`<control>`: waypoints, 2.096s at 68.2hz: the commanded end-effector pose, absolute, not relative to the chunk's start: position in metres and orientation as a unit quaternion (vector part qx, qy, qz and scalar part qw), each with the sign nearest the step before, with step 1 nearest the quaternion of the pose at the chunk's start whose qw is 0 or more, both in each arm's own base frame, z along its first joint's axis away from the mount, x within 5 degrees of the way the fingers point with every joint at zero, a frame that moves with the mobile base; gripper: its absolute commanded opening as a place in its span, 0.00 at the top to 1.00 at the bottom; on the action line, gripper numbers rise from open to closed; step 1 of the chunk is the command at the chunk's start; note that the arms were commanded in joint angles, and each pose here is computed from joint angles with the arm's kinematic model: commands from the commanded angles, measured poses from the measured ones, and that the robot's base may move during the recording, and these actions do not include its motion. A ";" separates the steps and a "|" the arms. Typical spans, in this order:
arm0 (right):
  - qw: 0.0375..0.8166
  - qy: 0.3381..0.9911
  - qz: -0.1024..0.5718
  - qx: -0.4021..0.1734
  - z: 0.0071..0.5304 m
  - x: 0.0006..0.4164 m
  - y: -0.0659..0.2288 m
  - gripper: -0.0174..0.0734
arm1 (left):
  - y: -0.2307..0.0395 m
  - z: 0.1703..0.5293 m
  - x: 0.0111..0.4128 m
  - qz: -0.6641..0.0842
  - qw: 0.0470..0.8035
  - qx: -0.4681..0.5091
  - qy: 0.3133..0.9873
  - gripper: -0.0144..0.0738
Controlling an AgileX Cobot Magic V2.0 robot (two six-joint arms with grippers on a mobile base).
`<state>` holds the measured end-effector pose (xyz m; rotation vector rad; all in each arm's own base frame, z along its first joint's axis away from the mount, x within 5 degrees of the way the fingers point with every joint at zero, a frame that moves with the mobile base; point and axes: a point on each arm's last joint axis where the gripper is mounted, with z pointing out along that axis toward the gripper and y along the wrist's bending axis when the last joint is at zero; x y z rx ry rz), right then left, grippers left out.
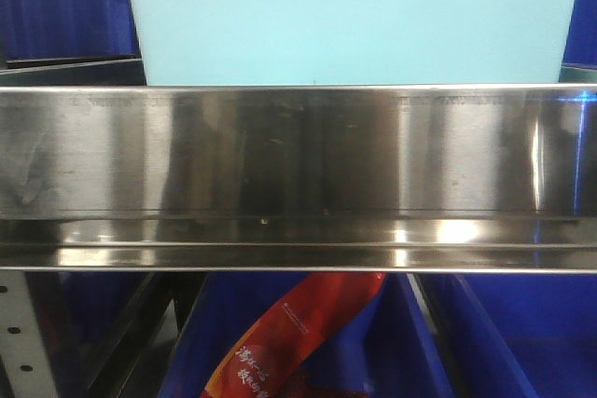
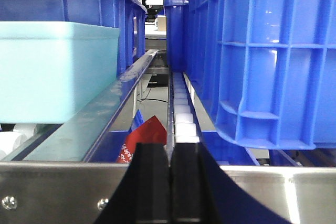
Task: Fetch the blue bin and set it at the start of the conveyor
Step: 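Reach both grippers toward the rims of the light teal bin on the shelf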
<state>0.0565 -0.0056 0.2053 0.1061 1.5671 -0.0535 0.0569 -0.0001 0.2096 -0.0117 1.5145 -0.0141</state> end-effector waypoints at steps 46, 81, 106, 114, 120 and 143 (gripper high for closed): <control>0.720 0.692 -0.029 0.042 0.209 0.056 -0.006 0.99 | 0.000 0.218 0.056 -0.008 0.754 -0.005 0.657 0.96; 0.808 0.587 -0.029 0.043 0.281 0.038 -0.004 0.99 | -0.001 0.301 0.030 -0.004 0.782 0.006 0.623 0.96; 0.761 0.647 -0.020 0.036 0.380 0.042 -0.002 0.78 | -0.002 0.388 0.054 -0.004 0.708 0.013 0.706 0.52; 0.747 0.663 -0.019 0.038 0.387 0.059 -0.004 0.42 | -0.003 0.395 0.079 -0.011 0.676 0.011 0.737 0.30; 0.729 0.684 -0.025 0.036 0.384 0.071 -0.006 0.17 | -0.006 0.397 0.095 -0.030 0.650 0.013 0.759 0.18; 0.654 0.756 -0.012 -0.007 0.408 0.103 -0.001 0.18 | -0.071 0.408 0.137 -0.123 0.583 0.225 0.771 0.16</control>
